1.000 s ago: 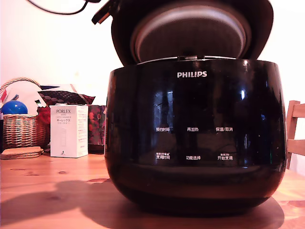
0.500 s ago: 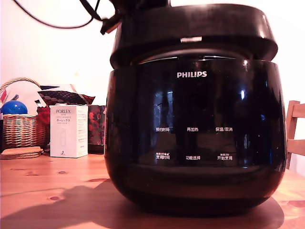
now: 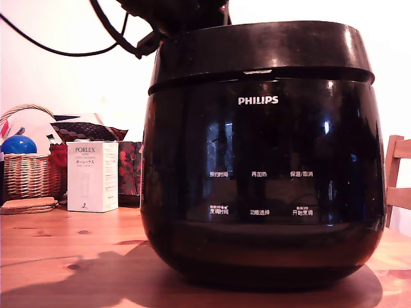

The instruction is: Close the rice cooker by pressing the lid down with medium force

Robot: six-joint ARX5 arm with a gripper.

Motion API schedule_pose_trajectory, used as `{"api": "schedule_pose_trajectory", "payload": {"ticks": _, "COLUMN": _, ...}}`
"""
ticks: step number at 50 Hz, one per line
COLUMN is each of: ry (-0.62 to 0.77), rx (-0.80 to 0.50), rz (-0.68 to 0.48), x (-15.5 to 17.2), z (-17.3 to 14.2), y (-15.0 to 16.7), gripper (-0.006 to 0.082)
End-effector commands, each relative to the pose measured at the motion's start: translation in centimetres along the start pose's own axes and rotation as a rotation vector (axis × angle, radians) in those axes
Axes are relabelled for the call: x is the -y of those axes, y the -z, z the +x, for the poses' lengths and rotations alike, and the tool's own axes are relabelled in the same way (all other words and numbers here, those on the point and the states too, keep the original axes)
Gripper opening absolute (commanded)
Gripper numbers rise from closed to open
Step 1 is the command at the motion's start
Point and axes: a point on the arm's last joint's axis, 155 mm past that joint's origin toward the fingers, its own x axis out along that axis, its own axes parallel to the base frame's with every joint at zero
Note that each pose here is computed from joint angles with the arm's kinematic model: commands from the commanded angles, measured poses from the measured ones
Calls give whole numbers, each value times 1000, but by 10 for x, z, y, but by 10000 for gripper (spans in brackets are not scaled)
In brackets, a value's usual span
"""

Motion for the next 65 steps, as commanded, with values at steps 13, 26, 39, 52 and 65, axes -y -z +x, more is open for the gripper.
{"api": "schedule_pose_trajectory", "payload": {"ticks": 13, "ry": -11, "rx": -201, "rz": 88, "x": -1, "z": -2, "y": 72, "gripper": -24}}
{"api": "schedule_pose_trajectory", "payload": {"ticks": 26, "ry": -18, "rx": -255, "rz": 92, "x": -3, "z": -5, "y": 85, "gripper": -24}}
{"api": "schedule_pose_trajectory", "payload": {"ticks": 39, "ry": -40, "rx": -339, "rz": 123, "x": -10, "z": -12, "y": 110, "gripper": -24}}
{"api": "schedule_pose_trajectory", "payload": {"ticks": 52, "ry": -36, "rx": -363, "rz": 130, "x": -13, "z": -17, "y": 137, "gripper": -24}}
{"api": "schedule_pose_trajectory", "payload": {"ticks": 65, "ry": -28, "rx": -344, "rz": 134, "x": -14, "z": -21, "y": 154, "gripper": -24}}
